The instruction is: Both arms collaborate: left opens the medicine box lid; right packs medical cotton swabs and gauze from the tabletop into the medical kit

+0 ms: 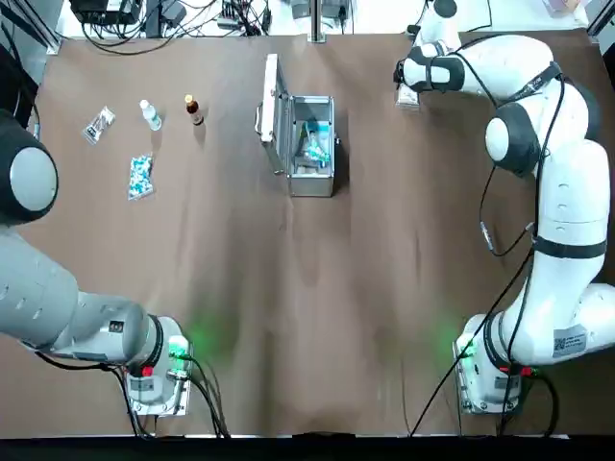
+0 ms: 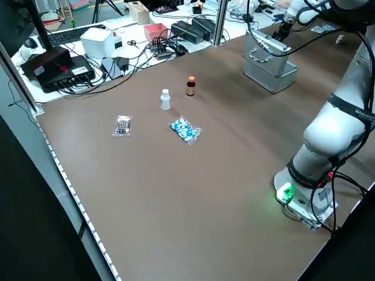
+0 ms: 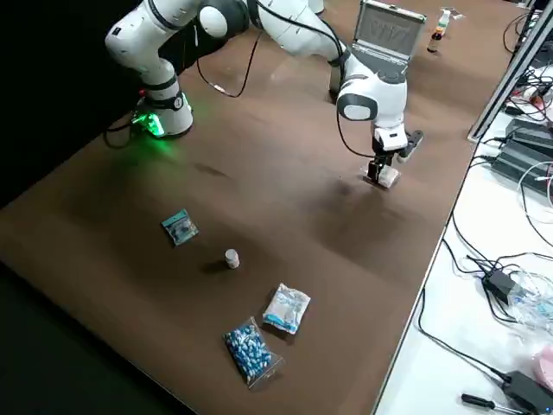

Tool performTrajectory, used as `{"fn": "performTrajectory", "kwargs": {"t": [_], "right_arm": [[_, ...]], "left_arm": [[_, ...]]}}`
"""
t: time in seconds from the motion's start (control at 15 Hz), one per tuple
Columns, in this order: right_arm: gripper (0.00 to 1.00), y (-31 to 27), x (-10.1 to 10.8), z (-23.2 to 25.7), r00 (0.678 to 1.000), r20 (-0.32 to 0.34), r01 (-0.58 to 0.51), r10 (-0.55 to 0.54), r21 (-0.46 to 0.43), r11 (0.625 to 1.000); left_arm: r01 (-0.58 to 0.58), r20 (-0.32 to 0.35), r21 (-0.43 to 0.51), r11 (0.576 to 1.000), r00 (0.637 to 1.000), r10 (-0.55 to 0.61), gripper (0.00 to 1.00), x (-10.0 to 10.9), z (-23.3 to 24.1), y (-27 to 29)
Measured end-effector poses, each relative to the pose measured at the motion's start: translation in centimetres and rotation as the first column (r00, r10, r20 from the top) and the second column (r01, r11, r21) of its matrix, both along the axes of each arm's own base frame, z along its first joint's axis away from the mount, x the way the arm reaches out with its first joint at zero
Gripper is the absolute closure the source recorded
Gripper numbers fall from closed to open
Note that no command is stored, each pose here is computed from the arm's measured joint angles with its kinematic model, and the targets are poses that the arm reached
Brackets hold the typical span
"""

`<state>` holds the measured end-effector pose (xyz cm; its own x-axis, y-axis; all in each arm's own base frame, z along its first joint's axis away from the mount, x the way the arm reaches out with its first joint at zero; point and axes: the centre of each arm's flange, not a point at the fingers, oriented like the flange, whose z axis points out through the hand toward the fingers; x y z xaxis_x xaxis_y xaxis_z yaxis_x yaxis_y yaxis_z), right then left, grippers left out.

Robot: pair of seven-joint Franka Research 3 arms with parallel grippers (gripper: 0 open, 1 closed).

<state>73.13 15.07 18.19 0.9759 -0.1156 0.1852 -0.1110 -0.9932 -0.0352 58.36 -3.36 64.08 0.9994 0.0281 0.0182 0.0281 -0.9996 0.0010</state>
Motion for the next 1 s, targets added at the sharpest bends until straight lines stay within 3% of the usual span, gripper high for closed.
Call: {"fn": "performTrajectory", "kwargs": {"t": [0.2,0.4,0.47,0.67,0.87,1.0], "right_arm": [[0.02,0.0,0.0,-0.5,1.0,0.003,-0.002,0.002,0.0,1.0],[0.09,0.0,-0.1,-0.7,1.0,0.001,-0.001,0.001,-0.001,1.0],[0.14,0.0,-0.1,-0.7,1.0,0.001,-0.001,0.001,-0.001,1.0],[0.41,0.1,0.1,-0.3,1.0,0.008,-0.002,0.002,0.001,1.0],[0.49,0.2,0.3,0.2,1.0,0.007,-0.003,0.003,0.0,1.0],[0.62,0.5,0.3,0.8,1.0,-0.011,-0.006,0.006,-0.003,1.0]], "left_arm": [[0.0,0.0,0.0,1.0,1.0,0.0,0.0,0.0,0.0,0.0],[0.0,0.0,0.0,1.0,1.0,0.0,0.0,0.0,0.0,0.0],[0.0,0.0,0.0,1.0,1.0,0.0,0.0,0.0,0.0,0.0],[0.0,0.0,0.0,1.0,1.0,0.0,0.0,0.0,0.0,0.0],[0.0,0.0,0.0,1.0,1.0,0.0,0.0,0.0,0.0,0.0],[0.0,0.0,0.0,1.0,1.0,0.0,0.0,0.0,0.0,0.0]]}}
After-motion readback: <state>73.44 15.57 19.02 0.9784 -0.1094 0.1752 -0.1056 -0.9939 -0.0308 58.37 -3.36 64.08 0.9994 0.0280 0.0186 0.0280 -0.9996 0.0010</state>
